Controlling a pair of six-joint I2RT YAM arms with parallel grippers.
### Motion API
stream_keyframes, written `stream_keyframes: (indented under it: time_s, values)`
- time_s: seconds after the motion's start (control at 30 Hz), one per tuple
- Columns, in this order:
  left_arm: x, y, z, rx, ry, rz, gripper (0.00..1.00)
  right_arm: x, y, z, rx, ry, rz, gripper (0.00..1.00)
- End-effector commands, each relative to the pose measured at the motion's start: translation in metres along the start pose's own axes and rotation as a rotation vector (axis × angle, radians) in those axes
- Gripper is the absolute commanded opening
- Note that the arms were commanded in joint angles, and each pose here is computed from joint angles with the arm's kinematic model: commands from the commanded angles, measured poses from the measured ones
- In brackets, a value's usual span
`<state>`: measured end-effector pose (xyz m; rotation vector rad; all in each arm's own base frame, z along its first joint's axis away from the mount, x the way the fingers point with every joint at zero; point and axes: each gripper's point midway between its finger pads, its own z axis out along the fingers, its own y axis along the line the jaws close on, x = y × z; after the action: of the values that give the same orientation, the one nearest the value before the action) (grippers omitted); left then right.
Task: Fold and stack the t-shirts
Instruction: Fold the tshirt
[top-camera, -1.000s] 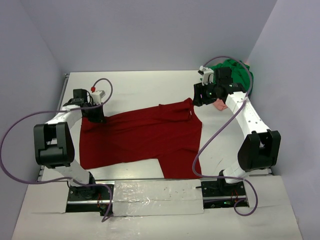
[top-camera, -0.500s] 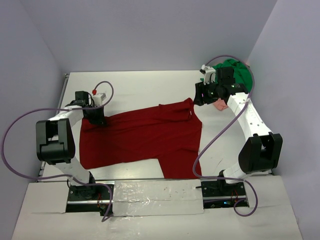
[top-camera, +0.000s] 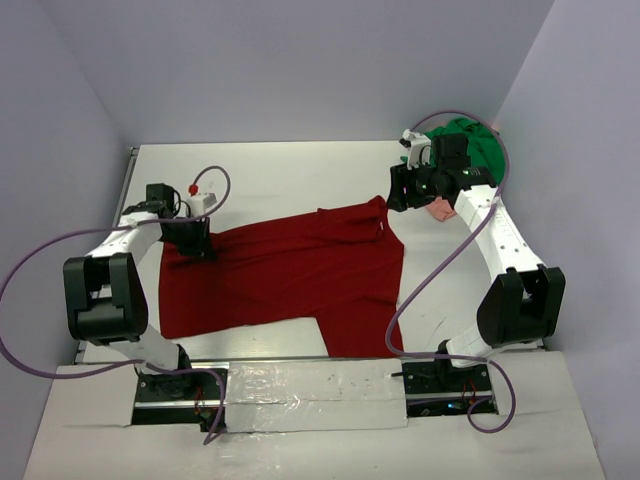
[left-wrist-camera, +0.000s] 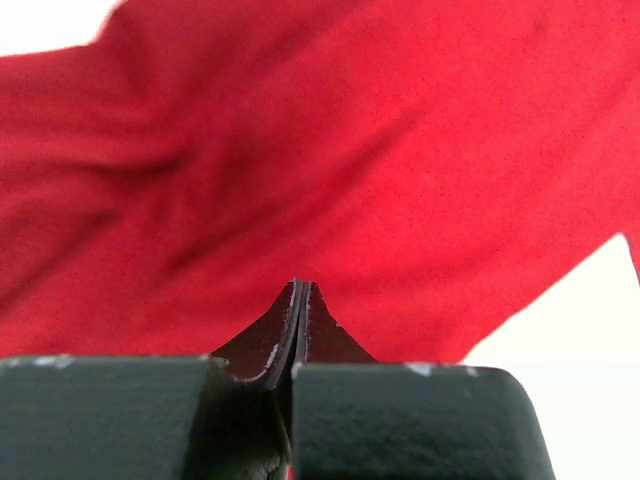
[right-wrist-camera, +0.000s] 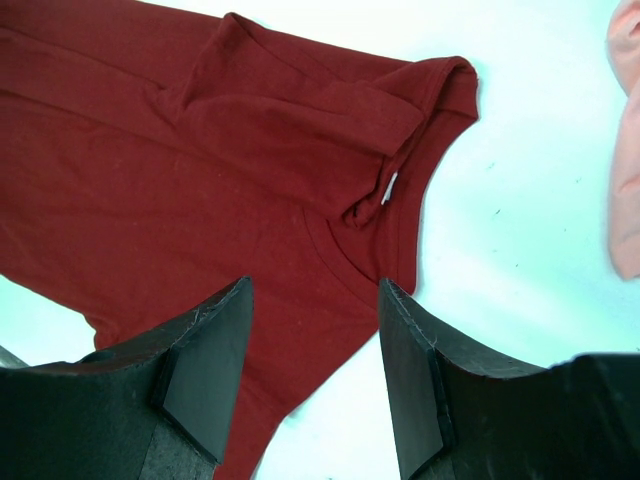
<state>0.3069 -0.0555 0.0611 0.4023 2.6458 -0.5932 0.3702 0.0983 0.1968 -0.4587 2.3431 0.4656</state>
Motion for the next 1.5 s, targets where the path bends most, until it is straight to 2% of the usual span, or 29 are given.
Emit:
stream_keyframes:
  time_s: [0.0,0.07,0.13,0.3,0.33,0.4,0.43,0.53,0.6,0.63,0.7,0.77,0.97,1.0,1.1,1.47]
  values:
    - [0.021,-0.036,-0.018,0.170,0.112,0.028,0.00,-0.009,0.003,-0.011,-0.009,-0.036,-0.015,0.60]
    - [0.039,-0.043,-0.021,0.220,0.172,0.041,0.00,-0.009,0.005,-0.011,-0.015,-0.036,-0.016,0.61]
    - [0.040,-0.041,-0.022,0.206,0.158,0.034,0.00,-0.007,0.006,-0.010,-0.021,-0.033,-0.014,0.61]
    - [-0.006,0.002,-0.020,-0.051,-0.043,0.126,0.03,-0.004,0.005,-0.004,-0.035,-0.011,-0.007,0.61]
    - [-0.014,0.008,-0.023,-0.091,-0.070,0.159,0.15,-0.003,0.006,-0.003,-0.039,-0.008,-0.007,0.61]
    - [-0.025,0.023,-0.030,-0.184,-0.083,0.236,0.25,0.000,0.006,0.000,-0.047,0.006,-0.003,0.61]
    - [-0.037,0.028,-0.035,-0.224,-0.102,0.295,0.35,0.000,0.006,0.000,-0.049,0.008,-0.002,0.61]
    - [-0.060,0.048,-0.045,-0.325,-0.082,0.406,0.47,0.000,0.005,0.002,-0.053,0.011,-0.001,0.61]
    - [-0.078,0.052,-0.051,-0.337,-0.078,0.471,0.50,-0.001,0.005,0.003,-0.053,0.013,-0.001,0.61]
    - [-0.068,0.057,-0.040,-0.307,-0.002,0.504,0.50,-0.001,0.005,0.003,-0.051,0.013,0.001,0.61]
    - [-0.080,0.065,-0.039,-0.319,0.028,0.533,0.52,0.000,0.004,0.003,-0.046,0.015,-0.002,0.61]
    - [-0.068,0.071,-0.021,-0.269,0.124,0.553,0.52,0.000,0.003,0.002,-0.043,0.016,0.000,0.61]
    - [-0.046,0.079,0.004,-0.195,0.243,0.634,0.52,0.003,0.000,0.004,-0.030,0.026,0.000,0.61]
    - [-0.037,0.070,0.011,-0.168,0.273,0.659,0.51,0.003,0.000,0.005,-0.029,0.027,0.002,0.61]
    - [-0.025,0.060,0.013,-0.142,0.292,0.696,0.51,0.004,-0.001,0.006,-0.030,0.032,0.001,0.61]
    - [-0.034,0.029,-0.003,-0.151,0.211,0.754,0.52,0.008,0.000,0.011,-0.041,0.048,0.014,0.61]
